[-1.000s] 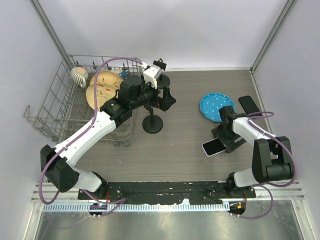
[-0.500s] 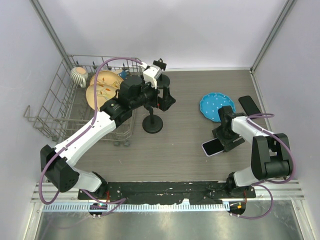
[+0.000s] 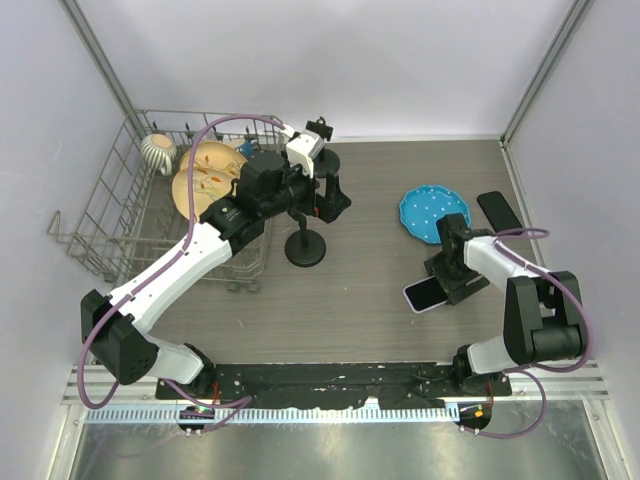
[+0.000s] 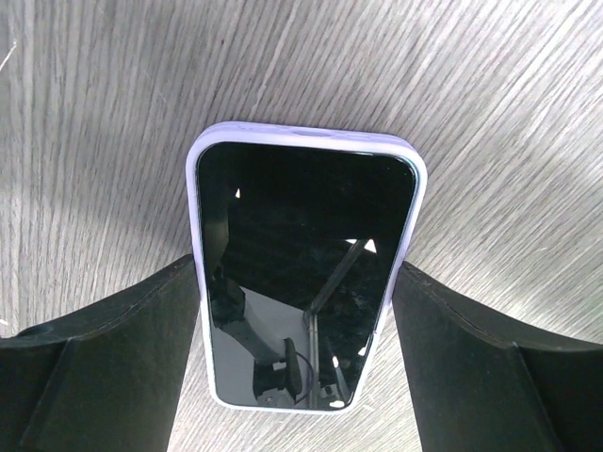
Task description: Place the phone on the phone stand
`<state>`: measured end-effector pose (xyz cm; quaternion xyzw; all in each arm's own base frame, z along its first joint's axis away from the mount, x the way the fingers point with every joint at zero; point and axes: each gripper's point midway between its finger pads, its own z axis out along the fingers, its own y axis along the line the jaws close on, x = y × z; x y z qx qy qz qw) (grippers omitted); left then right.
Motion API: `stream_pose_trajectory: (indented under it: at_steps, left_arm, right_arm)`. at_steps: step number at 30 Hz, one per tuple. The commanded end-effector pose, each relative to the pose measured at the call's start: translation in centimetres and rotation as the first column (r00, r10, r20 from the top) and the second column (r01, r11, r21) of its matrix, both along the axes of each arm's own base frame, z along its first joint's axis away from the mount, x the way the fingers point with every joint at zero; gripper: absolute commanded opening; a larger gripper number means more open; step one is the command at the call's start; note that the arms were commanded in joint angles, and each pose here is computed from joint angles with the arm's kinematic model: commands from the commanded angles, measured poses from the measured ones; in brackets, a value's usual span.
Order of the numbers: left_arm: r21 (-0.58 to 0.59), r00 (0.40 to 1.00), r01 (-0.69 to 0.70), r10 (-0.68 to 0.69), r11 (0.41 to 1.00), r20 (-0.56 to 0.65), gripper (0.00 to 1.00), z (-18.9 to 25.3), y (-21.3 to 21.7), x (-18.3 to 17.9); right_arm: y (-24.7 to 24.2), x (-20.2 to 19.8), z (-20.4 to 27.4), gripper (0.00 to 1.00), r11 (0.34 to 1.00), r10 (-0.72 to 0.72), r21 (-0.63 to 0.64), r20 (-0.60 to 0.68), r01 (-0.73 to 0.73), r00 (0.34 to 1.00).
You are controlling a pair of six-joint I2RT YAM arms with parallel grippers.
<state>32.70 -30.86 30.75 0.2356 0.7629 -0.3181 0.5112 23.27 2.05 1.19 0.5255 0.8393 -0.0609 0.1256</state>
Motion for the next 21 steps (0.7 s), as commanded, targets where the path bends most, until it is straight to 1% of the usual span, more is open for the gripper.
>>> stream_pose_trajectory:
  at_steps: [1, 3, 5, 6, 7, 8, 9, 10, 11, 12, 13, 14, 15, 16, 17, 18, 19, 20, 21]
  left_arm:
    - [-0.088, 0.997, 0.049, -0.043, 0.995, 0.068, 1.0, 4.0, -0.4, -1.0]
    - [-0.124, 0.994, 0.096, -0.088, 0.988, 0.065, 1.0, 4.6, -1.0, -1.8]
    - [-0.186, 0.99, 0.135, -0.125, 0.973, 0.064, 1.0, 5.7, -1.5, -2.6]
    - [-0.207, 0.989, 0.146, -0.136, 0.967, 0.064, 1.0, 6.0, -1.7, -2.9]
    - [-0.24, 0.987, 0.156, -0.144, 0.958, 0.066, 1.0, 6.7, -1.8, -3.2]
    - [-0.256, 0.986, 0.166, -0.156, 0.952, 0.062, 1.0, 7.0, -1.9, -3.5]
    - [-0.27, 0.985, 0.172, -0.162, 0.947, 0.058, 1.0, 7.3, -2.0, -3.7]
    - [-0.283, 0.984, 0.179, -0.171, 0.942, 0.051, 1.0, 7.6, -1.8, -4.2]
    - [-0.297, 0.984, 0.18, -0.175, 0.938, 0.045, 1.0, 8.0, -1.6, -4.6]
    - [-0.31, 0.987, 0.157, -0.159, 0.938, 0.018, 1.0, 7.4, -0.6, -4.3]
    - [-0.35, 0.989, 0.146, -0.147, 0.925, 0.022, 1.0, 8.6, 0.5, -5.0]
    - [-0.402, 0.99, 0.109, -0.134, 0.909, -0.033, 1.0, 8.8, 1.3, -5.3]
    - [-0.442, 0.991, 0.095, -0.128, 0.892, -0.045, 1.0, 8.5, 2.4, -5.1]
    - [-0.48, 0.992, 0.078, -0.118, 0.874, -0.052, 1.0, 9.2, 3.3, -5.4]
    - [-0.532, 0.991, 0.066, -0.117, 0.844, -0.062, 1.0, 10.5, 4.3, -6.5]
    - [-0.534, 0.991, 0.045, -0.106, 0.844, -0.085, 1.0, 10.1, 4.9, -6.9]
    - [-0.533, 0.993, 0.013, -0.073, 0.846, -0.092, 1.0, 10.3, 5.6, -7.0]
    - [-0.539, 0.997, 0.006, -0.048, 0.843, -0.064, 1.0, 11.5, 6.5, -7.9]
    - [-0.497, 0.994, -0.041, -0.016, 0.867, -0.109, 1.0, 10.6, 7.3, -8.3]
  right_arm:
    - [1.0, 3.0, -0.1, 0.01, 0.987, 0.16, -0.013, 0.137, -0.159, 0.978]
    - [1.2, 4.6, 1.7, 0.01, 0.957, 0.289, -0.061, 0.213, -0.283, 0.933]
    - [2.4, 6.4, 4.5, 0.01, 0.922, 0.387, -0.105, 0.341, -0.374, 0.857]
    - [2.9, 6.9, 5.5, 0.01, 0.876, 0.479, -0.147, 0.371, -0.459, 0.796]
    - [3.8, 7.4, 7.9, 0.01, 0.849, 0.52, -0.186, 0.454, -0.494, 0.723]
    - [5.2, 8.2, 9.2, 0.01, 0.812, 0.561, -0.206, 0.535, -0.546, 0.632]
    - [5.6, 8.6, 10.6, 0.01, 0.778, 0.6, -0.256, 0.574, -0.574, 0.557]
    - [6.2, 9.2, 12.9, 0.01, 0.761, 0.61, -0.302, 0.633, -0.574, 0.476]
    - [6.8, 9.6, 14.2, 0.01, 0.747, 0.619, -0.323, 0.657, -0.581, 0.43]
    - [7.5, 9.8, 15.2, 0.01, 0.715, 0.645, -0.352, 0.665, -0.604, 0.376]
    - [8.2, 10.5, 17.0, 0.01, 0.703, 0.651, -0.389, 0.689, -0.595, 0.318]
    - [9.8, 11.1, 19.0, 0.01, 0.677, 0.662, -0.42, 0.705, -0.604, 0.253]
    - [11.5, 11.2, 20.2, 0.01, 0.631, 0.68, -0.443, 0.711, -0.637, 0.18]
    - [12.7, 11.9, 22.1, 0.01, 0.616, 0.678, -0.477, 0.726, -0.627, 0.115]
    - [15.2, 12.4, 24.3, 0.01, 0.586, 0.677, -0.503, 0.735, -0.636, 0.043]
    - [16.3, 12.9, 25.6, 0.01, 0.578, 0.672, -0.521, 0.74, -0.628, 0.004]
    - [17.0, 13.6, 27.7, 0.01, 0.589, 0.659, -0.547, 0.751, -0.595, -0.038]
    - [17.9, 14.3, 31.4, 0.01, 0.611, 0.634, -0.567, 0.768, -0.552, -0.087]
    - [19.2, 15.1, 31.8, 0.01, 0.609, 0.628, -0.562, 0.773, -0.56, -0.093]
